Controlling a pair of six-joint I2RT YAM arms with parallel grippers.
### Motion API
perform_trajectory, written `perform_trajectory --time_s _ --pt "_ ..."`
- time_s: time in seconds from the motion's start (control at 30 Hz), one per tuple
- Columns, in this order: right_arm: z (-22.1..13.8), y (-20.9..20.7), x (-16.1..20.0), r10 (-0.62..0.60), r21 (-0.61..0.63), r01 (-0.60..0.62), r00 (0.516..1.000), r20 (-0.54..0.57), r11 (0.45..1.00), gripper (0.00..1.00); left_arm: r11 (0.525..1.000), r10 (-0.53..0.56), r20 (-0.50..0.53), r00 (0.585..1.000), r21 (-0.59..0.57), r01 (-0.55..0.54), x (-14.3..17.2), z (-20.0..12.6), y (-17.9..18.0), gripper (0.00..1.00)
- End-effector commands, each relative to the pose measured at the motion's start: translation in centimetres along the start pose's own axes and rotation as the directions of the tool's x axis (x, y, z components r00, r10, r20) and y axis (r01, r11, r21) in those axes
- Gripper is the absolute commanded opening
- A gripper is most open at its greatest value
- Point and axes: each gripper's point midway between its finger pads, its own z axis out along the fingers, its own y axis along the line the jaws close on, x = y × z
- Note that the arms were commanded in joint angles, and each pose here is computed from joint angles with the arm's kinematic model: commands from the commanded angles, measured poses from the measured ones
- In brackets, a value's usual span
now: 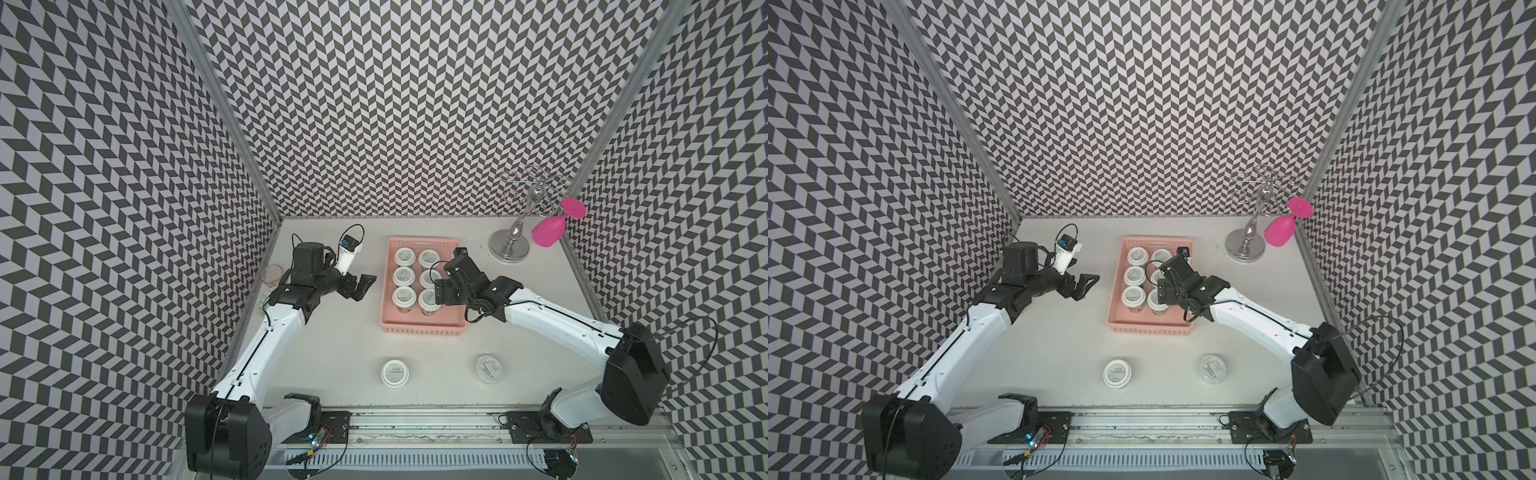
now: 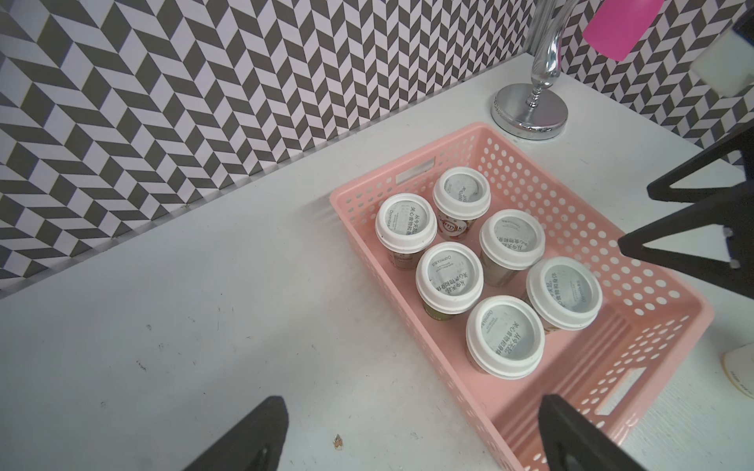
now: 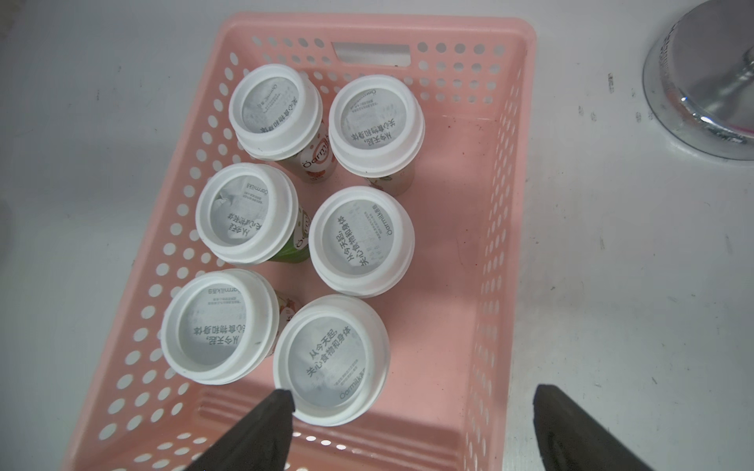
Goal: Put the yogurt in the basket
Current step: Place the yogurt in the basket, then pick up the yogurt from the center of the board.
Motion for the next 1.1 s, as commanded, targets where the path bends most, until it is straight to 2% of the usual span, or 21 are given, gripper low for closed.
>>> perform_trajectory --time_s 0.0,0.23,0.43,0.7,1.07 --pt "0.8 1.8 -0.8 -0.009 -0.056 0.009 1.0 0.002 0.998 0.92 1.0 0.011 0.009 1.0 0.0 -0.011 -0.7 -0.3 0.0 1.0" --pt "2.1 1.9 -1.3 -0.021 -0.04 0.021 1.0 -0.009 0.999 0.92 0.989 0.122 -0.024 0.992 0.089 -0.12 -0.6 -0.2 -2.6 1.0" --pt "1.3 -0.8 -2.8 0.001 -0.004 -0.001 1.0 0.017 1.0 0.91 0.933 0.274 -0.063 0.96 0.257 -0.25 1.0 -0.9 -6.9 1.0" --pt "-0.3 -5.3 -3.8 0.055 0.027 -0.057 0.997 0.062 0.998 0.92 0.818 0.469 -0.11 0.876 0.428 -0.384 5.3 -1.7 -11.8 1.0" --pt "-2.5 -10.4 -4.7 0.088 0.084 -0.103 0.982 0.166 0.991 0.96 0.656 0.63 -0.092 0.771 0.594 -0.465 9.6 -2.6 -15.8 1.0"
